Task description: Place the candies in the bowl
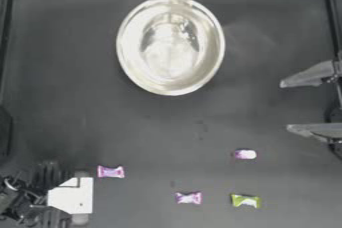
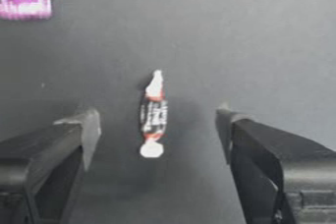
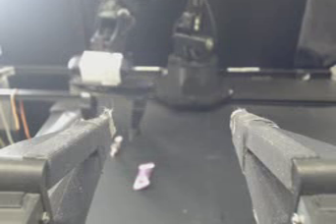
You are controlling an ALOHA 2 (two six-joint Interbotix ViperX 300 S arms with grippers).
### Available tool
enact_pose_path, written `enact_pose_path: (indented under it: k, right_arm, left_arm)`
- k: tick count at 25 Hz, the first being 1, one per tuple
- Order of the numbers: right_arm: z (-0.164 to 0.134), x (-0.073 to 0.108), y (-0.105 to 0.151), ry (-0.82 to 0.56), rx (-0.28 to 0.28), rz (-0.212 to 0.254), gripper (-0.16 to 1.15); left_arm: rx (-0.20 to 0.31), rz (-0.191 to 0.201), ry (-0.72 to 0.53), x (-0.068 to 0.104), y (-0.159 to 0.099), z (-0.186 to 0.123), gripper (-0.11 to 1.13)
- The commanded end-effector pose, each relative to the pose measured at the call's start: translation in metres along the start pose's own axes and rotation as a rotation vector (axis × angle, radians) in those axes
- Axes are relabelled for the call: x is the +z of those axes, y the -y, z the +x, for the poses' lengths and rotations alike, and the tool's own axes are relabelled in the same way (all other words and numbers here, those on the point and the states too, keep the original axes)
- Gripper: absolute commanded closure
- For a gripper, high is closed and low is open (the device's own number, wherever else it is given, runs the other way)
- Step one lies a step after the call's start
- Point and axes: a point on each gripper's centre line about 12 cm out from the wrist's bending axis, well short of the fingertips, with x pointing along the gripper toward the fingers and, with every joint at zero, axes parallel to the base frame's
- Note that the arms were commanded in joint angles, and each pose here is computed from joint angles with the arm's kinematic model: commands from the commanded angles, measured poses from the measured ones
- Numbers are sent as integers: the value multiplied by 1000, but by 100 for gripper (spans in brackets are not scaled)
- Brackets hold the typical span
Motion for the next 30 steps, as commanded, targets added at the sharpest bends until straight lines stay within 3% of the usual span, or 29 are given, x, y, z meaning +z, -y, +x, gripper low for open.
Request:
enact_pose_path:
  k: [1, 7, 16, 18, 25, 30]
  right_arm:
    - [2, 4, 0, 14, -1, 1, -2]
    - [2, 3, 0, 11, -1, 3, -2]
    - [2, 5, 0, 23, -1, 3, -2]
    - [1, 5, 0, 25, -1, 3, -2]
    - [2, 7, 0, 29, 0, 3, -2]
    - [2, 6, 0, 26, -1, 3, -2]
  left_arm:
    - [-15, -2, 17, 4, 3, 1, 6]
    - [-4, 4, 1, 1, 2, 7, 14]
    - [3, 1, -11, 2, 4, 14, 17]
    - [0, 3, -8, 3, 5, 14, 23]
    - [-10, 2, -4, 3, 7, 16, 72]
    - [-14, 3, -5, 3, 8, 15, 76]
